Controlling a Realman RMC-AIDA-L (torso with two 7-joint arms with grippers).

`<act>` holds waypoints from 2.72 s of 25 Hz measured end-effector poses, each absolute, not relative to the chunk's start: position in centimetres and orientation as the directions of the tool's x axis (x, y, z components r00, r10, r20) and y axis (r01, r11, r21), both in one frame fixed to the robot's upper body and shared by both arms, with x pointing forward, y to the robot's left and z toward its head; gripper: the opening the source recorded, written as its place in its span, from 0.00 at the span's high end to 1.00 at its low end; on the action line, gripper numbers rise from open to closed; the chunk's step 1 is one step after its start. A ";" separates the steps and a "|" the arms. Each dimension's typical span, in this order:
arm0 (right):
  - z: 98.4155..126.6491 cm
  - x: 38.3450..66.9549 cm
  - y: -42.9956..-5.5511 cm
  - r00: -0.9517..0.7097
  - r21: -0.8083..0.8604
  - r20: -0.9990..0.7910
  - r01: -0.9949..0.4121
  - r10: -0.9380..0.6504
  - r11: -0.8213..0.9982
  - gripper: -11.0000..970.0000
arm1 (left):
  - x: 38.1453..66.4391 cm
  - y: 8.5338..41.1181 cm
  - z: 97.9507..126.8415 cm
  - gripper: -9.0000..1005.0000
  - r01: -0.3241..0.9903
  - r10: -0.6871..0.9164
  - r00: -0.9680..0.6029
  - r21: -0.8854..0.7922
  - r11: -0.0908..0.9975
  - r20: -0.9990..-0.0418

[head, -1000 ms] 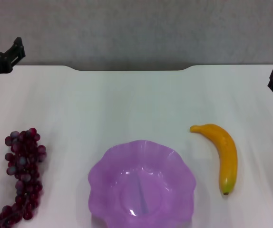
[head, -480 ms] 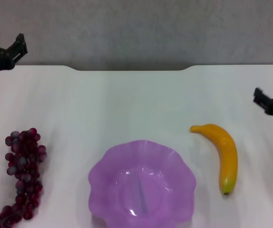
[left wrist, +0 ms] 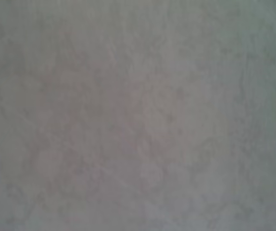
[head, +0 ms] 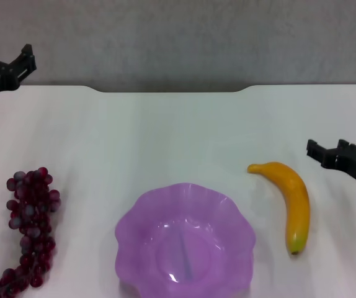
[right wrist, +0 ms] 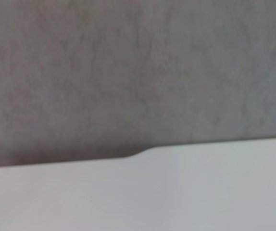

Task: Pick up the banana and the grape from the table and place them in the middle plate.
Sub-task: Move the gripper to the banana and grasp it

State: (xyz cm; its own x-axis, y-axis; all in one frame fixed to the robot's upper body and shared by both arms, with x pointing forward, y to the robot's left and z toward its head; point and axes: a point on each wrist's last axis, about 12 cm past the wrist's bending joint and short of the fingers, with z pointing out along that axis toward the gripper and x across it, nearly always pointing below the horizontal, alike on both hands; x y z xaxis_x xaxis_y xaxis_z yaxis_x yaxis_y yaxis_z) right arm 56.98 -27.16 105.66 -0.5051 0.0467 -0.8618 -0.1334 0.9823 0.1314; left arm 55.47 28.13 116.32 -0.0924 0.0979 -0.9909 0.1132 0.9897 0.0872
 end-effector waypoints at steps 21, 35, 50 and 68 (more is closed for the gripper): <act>106.4 56.9 -26.5 -0.668 0.081 -0.744 -0.099 -0.006 0.992 0.32 | 55.5 28.3 116.8 0.14 0.110 0.120 -0.099 0.109 0.988 -0.988; 105.6 58.5 -24.7 -0.685 0.050 -0.725 -0.162 -0.076 0.985 0.34 | 55.7 28.0 116.9 0.15 0.117 0.119 -0.093 0.108 0.987 -0.988; 104.3 58.2 -24.1 -0.727 0.100 -0.686 -0.149 -0.040 0.984 0.36 | 55.7 28.1 116.9 0.15 0.116 0.120 -0.103 0.108 0.987 -0.987; 102.3 59.2 -23.7 -0.778 0.088 -0.626 -0.135 -0.051 0.987 0.38 | 56.0 27.7 117.2 0.15 0.123 0.120 -0.093 0.108 0.986 -0.988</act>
State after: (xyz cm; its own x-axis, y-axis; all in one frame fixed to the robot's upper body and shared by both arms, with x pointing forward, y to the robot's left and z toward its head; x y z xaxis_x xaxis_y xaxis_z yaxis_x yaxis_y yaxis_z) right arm 59.22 -23.69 102.33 -0.7782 -0.0508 -0.6260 -0.1349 0.9870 0.0876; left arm 55.97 27.75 117.17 -0.0935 0.1203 -0.9883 0.1230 0.9865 0.1084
